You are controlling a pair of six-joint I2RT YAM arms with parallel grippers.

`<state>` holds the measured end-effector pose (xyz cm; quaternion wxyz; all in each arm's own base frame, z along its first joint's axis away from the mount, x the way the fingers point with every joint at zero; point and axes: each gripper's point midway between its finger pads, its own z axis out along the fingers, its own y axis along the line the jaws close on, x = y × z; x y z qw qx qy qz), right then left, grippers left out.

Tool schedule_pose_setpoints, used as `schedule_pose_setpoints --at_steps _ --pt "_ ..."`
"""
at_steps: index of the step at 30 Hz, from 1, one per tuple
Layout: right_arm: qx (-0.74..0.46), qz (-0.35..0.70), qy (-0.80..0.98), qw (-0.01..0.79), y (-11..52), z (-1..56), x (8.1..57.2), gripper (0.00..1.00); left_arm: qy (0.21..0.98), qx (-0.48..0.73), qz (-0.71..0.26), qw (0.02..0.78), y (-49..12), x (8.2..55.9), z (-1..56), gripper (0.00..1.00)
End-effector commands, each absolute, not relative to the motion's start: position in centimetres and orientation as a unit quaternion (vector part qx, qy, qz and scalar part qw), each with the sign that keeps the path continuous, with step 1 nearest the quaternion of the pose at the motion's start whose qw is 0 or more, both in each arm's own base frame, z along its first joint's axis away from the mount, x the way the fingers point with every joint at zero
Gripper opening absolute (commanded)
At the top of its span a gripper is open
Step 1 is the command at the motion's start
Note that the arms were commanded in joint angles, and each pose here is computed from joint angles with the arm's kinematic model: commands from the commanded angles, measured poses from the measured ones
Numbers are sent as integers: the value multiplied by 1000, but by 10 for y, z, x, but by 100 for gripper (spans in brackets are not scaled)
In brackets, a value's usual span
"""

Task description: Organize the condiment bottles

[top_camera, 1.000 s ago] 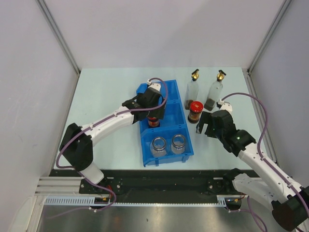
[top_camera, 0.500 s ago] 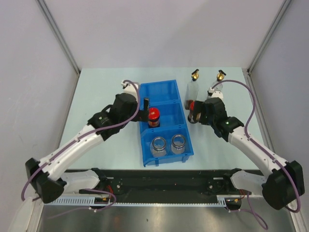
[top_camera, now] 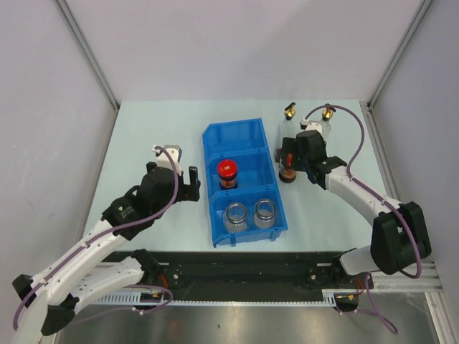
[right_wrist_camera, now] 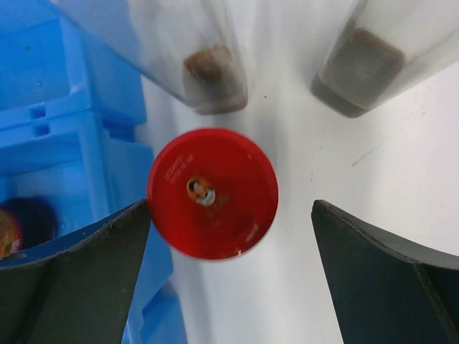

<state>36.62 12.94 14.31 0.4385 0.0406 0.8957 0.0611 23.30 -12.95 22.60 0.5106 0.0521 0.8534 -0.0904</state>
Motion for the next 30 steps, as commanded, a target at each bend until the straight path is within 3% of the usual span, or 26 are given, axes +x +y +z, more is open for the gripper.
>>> schedule_pose_setpoints --at_steps 1,6,9,10,14,17,18,20,30 --pt "44 65 882 464 133 161 394 99 853 53 -82 513 -130 237 220 100" --pt "45 60 890 449 137 146 403 96 861 54 -71 500 -129 237 208 100" --pt "48 61 894 442 139 139 406 88 862 56 -71 499 -130 237 207 100" --pt "47 60 895 440 139 138 406 78 862 55 -71 499 -130 237 207 100" --pt "53 58 897 434 139 135 405 61 863 56 -72 498 -130 237 206 100" --pt "58 51 898 434 135 136 403 37 864 56 -71 496 -130 237 205 100" --pt "58 48 897 435 134 137 403 17 864 57 -70 495 -131 238 205 100" --pt "60 46 895 440 132 143 402 1 864 56 -72 496 -131 238 205 100" --pt "75 54 852 515 116 219 390 0 864 56 -73 495 -132 238 204 100"
